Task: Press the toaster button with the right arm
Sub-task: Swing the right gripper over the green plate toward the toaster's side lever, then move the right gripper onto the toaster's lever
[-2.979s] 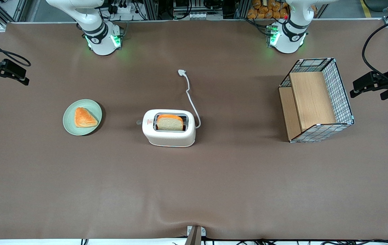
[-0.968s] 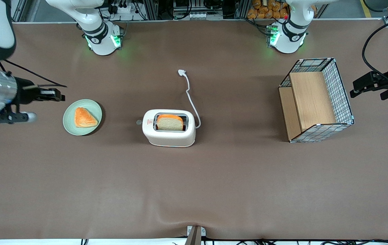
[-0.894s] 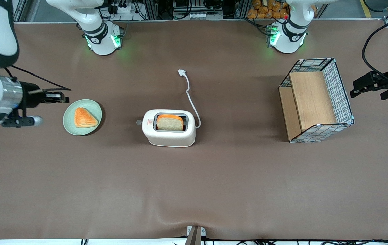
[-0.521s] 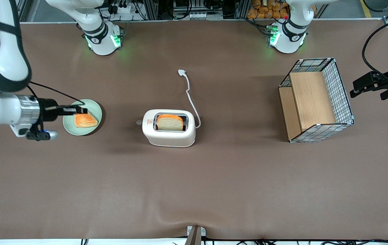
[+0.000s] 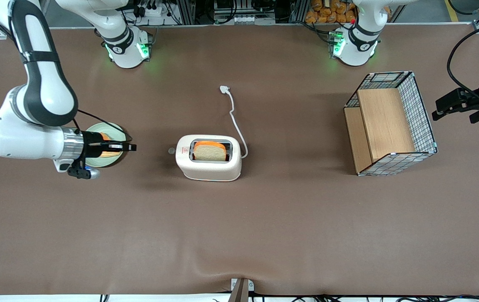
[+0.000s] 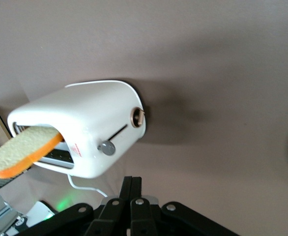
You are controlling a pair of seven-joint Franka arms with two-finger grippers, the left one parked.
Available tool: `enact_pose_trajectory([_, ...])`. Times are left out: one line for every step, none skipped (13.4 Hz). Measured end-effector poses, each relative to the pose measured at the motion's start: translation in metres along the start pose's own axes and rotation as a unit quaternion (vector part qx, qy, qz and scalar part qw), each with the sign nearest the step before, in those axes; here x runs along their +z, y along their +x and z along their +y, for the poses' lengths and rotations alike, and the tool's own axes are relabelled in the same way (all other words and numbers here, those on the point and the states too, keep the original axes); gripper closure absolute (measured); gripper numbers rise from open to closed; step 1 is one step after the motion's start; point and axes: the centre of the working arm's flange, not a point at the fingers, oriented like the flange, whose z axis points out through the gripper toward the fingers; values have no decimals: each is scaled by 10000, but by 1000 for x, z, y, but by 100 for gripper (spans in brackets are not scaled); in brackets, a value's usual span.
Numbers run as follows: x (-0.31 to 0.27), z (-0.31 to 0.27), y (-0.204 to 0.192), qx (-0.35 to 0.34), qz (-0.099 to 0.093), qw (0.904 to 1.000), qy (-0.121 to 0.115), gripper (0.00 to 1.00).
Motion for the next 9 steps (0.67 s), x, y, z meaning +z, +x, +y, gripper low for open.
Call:
enact_pose_trajectory([7,-2,0,69,27,9998,157,99])
enact_pose_trajectory([15,-4,-1,129,61,9995,264,99])
enact_pose_trajectory([24,-6,-2,151,102,9994,293,99])
enact_pose_trajectory([33,-9,-3,157,146,9993,296,99])
enact_pose_trajectory([40,-12,-5,148,161,9994,284,99])
enact_pose_trajectory([47,-14,-6,134,158,9994,261,99])
enact_pose_trajectory([54,-16,-6,128,132,9995,240,99])
enact_pose_trajectory([59,-16,-6,126,97,9996,225,99])
enact_pose_trajectory([64,-16,-7,132,60,9997,212,99])
